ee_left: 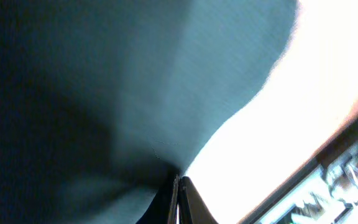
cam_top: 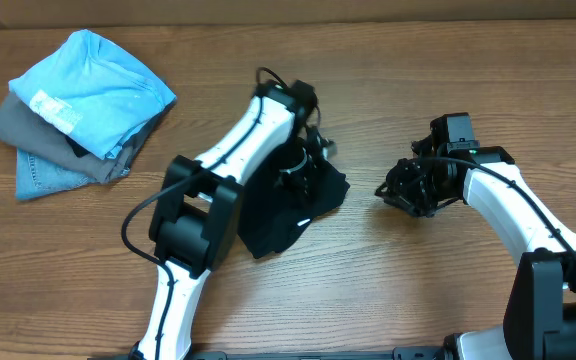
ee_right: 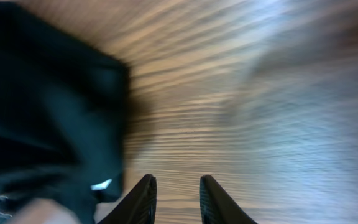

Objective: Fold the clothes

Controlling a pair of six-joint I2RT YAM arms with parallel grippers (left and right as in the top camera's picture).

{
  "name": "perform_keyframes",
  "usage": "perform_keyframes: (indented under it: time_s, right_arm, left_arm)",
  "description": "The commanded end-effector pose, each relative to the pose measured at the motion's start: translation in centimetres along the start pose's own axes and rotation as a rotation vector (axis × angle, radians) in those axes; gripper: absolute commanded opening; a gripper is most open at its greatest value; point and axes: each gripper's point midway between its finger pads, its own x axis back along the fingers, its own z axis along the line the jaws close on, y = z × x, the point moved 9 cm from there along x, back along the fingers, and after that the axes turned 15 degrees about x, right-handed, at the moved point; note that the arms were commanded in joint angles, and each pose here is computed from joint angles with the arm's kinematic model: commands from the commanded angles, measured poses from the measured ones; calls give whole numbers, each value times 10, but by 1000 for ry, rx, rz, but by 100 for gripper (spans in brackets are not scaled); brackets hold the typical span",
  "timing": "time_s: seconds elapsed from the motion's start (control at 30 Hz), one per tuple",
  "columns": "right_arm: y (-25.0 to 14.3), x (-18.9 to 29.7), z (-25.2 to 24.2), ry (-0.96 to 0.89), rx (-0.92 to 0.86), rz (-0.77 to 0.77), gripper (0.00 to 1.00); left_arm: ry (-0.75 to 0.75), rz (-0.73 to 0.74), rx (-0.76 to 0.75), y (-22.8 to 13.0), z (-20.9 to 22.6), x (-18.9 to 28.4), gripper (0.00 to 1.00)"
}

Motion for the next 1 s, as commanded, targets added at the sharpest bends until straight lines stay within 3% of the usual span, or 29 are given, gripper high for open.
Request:
perform_keyframes:
  time_s: [0.0,0.17,0.33,0.63,0.8,0.87,0.97]
  right_arm:
    - [1,3,20,195,62,10,30]
    - [0,-1,52,386,193,20,30]
    - [-13,-18,88,411,341,42,30]
    - [-48,-77,138,320,384,111,33]
    - [-65,-131,140,293,290,220,33]
    - [-66,-146,137,321,247,263,29]
    - [-61,-156,116,222,38,287,9]
  left_arm:
    - [-33,-26,-2,-2,2,23,4]
    - [-27,-93,89,-2,28,80,5]
    - [-12,-174,201,-7,74,127,10]
    - [-59,-255,259,-6,127,143,17]
    - [-226,-267,180,-9,124,149,10]
    - [-251,-245,146,-14,121,148,9]
    - [-241,-202,106,-21,120,146,7]
